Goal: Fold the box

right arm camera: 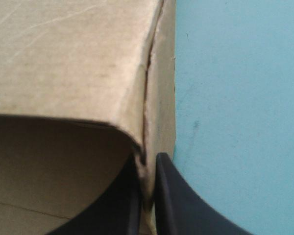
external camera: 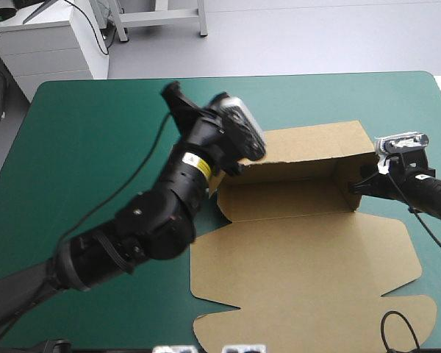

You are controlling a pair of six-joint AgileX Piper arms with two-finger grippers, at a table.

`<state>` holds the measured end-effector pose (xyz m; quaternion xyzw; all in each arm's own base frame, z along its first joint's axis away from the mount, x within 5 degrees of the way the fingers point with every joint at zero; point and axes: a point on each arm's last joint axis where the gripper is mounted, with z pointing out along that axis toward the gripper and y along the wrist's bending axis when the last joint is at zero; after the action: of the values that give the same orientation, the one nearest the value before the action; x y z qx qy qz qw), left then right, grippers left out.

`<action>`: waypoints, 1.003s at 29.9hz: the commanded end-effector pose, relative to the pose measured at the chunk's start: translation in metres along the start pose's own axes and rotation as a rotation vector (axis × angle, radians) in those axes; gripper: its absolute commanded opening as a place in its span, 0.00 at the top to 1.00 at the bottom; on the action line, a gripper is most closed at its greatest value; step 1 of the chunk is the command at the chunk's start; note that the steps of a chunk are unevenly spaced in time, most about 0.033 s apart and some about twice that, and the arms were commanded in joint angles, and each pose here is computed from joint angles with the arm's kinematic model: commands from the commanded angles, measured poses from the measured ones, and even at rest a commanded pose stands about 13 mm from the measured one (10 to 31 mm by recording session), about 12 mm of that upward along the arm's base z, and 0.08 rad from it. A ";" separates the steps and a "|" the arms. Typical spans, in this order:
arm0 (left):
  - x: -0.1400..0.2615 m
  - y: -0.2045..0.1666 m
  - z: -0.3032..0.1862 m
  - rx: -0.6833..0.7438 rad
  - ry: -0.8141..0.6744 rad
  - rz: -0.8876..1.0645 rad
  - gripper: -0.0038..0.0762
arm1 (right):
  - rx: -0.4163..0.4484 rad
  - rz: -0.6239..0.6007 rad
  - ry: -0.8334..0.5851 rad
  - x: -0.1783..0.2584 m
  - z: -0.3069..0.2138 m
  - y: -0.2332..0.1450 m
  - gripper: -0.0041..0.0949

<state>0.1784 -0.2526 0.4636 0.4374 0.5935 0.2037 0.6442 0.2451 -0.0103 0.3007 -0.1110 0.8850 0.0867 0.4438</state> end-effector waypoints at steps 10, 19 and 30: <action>0.105 0.124 0.001 -0.166 0.248 -0.463 0.95 | -0.049 0.078 0.019 -0.084 -0.034 0.042 0.96; 0.170 0.154 0.001 -0.174 0.435 -0.665 0.95 | -0.100 0.050 0.268 -0.127 -0.036 0.076 0.96; 0.235 0.147 -0.004 -0.100 0.628 -0.845 0.95 | -0.151 0.124 0.433 -0.125 0.024 0.080 0.96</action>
<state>0.2696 0.0073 0.4369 0.0491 0.8841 0.0876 0.4563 0.3121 0.0831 0.3831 -0.1156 0.9604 0.1293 0.2179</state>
